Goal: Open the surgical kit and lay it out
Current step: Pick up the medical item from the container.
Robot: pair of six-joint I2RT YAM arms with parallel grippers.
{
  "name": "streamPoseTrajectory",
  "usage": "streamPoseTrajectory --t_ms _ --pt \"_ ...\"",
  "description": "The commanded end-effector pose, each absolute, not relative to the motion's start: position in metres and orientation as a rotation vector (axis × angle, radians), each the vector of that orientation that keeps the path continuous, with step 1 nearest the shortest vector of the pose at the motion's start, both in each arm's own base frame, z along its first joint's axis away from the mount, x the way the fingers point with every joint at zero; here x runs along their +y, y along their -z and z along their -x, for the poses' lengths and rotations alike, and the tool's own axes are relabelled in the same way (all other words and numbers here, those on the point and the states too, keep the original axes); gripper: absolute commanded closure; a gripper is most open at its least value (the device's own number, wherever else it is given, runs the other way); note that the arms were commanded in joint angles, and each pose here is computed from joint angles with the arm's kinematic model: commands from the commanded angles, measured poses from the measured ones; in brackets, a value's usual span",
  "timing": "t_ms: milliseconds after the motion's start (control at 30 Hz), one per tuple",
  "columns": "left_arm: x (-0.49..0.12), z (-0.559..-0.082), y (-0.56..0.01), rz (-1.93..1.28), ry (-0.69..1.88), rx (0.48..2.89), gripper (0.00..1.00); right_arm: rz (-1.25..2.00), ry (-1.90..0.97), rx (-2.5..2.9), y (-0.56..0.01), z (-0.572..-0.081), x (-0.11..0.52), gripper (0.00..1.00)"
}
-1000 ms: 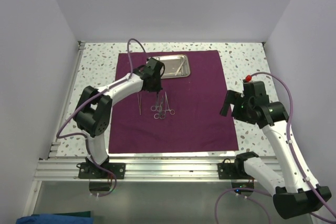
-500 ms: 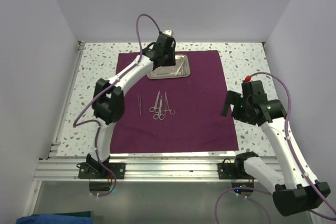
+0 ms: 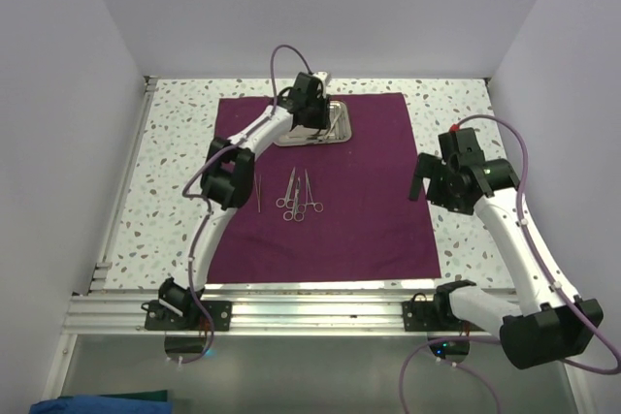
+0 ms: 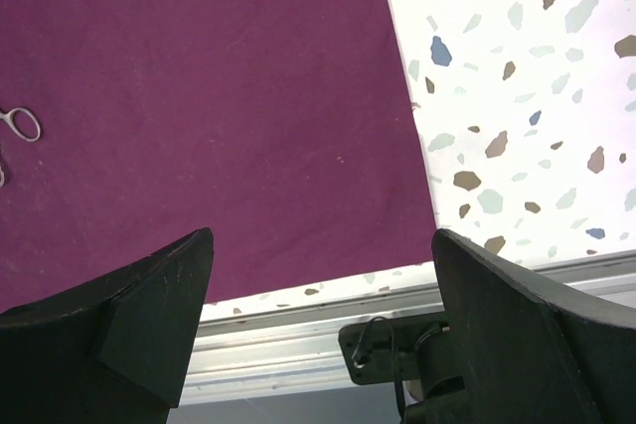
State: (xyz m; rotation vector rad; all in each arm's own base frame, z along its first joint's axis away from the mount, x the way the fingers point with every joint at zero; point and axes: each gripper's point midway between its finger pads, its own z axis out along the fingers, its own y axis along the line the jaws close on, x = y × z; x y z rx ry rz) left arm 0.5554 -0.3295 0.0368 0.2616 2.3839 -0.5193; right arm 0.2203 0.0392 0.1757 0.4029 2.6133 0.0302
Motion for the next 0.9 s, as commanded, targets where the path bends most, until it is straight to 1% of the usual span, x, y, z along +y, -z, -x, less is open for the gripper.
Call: streamPoseTrajectory --t_ms 0,167,300,367,400,467,500,567,600,767,867 --pt "-0.352 -0.566 -0.068 -0.389 0.636 2.247 0.65 -0.393 0.016 2.595 -0.184 -0.231 0.034 0.04" --pt "-0.353 -0.562 -0.054 -0.406 0.665 2.267 0.67 -0.392 0.016 2.624 -0.175 -0.239 0.037 0.04" --pt "-0.36 -0.548 -0.042 -0.468 0.659 2.279 0.67 -0.384 0.025 2.64 -0.17 -0.244 0.038 0.04" --pt "-0.362 -0.54 -0.035 -0.519 0.593 2.291 0.67 -0.374 0.028 2.642 -0.169 -0.245 0.038 0.04" --pt "-0.354 -0.543 -0.03 -0.496 0.506 2.304 0.67 -0.372 0.028 2.643 -0.169 -0.246 0.038 0.04" --pt "-0.344 -0.543 -0.022 -0.468 0.41 2.335 0.71 -0.366 0.029 2.643 -0.169 -0.246 0.038 0.04" --pt "-0.33 -0.549 -0.019 -0.42 0.308 2.343 0.72 -0.363 0.032 2.644 -0.169 -0.246 0.038 0.04" --pt "-0.317 -0.552 -0.016 -0.396 0.219 2.351 0.74 -0.354 0.034 2.643 -0.17 -0.246 0.037 0.04" --pt "-0.307 -0.555 -0.014 -0.378 0.155 2.354 0.73 -0.354 0.034 2.643 -0.17 -0.245 0.037 0.04" --pt "-0.289 -0.558 -0.007 -0.377 0.022 2.365 0.72 -0.355 0.033 2.643 -0.169 -0.245 0.035 0.04" --pt "-0.275 -0.554 0.007 -0.414 -0.075 2.389 0.71 -0.355 0.027 2.633 -0.171 -0.245 0.035 0.04"
